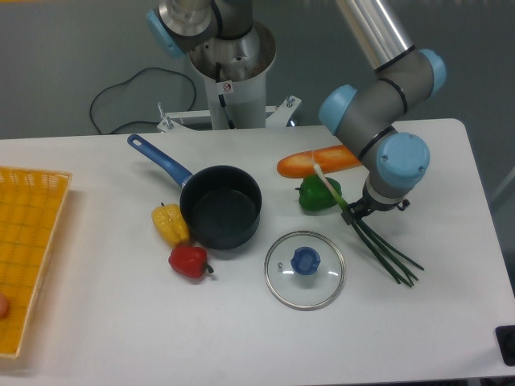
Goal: Pick up the green onion
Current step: 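Lower the open gripper over the green onion stalks near the green pepper, then close the gripper around the green onion stalks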
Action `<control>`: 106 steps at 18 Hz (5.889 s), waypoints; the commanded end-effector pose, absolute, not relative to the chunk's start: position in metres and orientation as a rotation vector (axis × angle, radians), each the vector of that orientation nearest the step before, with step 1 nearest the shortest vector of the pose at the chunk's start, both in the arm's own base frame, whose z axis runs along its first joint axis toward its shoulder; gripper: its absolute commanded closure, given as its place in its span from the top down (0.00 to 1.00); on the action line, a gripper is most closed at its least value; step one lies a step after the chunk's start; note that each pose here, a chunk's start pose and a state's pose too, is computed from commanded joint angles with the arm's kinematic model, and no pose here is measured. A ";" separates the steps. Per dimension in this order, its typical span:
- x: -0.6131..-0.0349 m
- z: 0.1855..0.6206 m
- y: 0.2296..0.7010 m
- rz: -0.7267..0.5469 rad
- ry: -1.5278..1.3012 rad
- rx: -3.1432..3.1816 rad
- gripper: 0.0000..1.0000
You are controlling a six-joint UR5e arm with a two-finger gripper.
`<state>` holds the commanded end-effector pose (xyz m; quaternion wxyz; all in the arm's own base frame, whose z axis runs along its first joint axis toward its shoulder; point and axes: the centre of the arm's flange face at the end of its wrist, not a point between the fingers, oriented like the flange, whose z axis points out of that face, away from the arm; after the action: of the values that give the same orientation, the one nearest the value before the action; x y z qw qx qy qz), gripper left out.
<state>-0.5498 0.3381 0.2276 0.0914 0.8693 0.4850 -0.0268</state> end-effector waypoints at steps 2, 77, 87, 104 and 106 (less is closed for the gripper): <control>-0.549 0.224 0.339 -0.073 1.437 2.578 1.00; -0.477 0.198 0.362 0.200 1.367 2.526 0.67; -0.487 0.201 0.358 0.192 1.393 2.527 0.43; -0.512 0.219 0.354 0.170 1.433 2.530 0.00; -0.516 0.233 0.356 0.166 1.415 2.518 0.00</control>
<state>-0.5160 0.3565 0.2333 0.1240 0.8636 0.4854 0.0568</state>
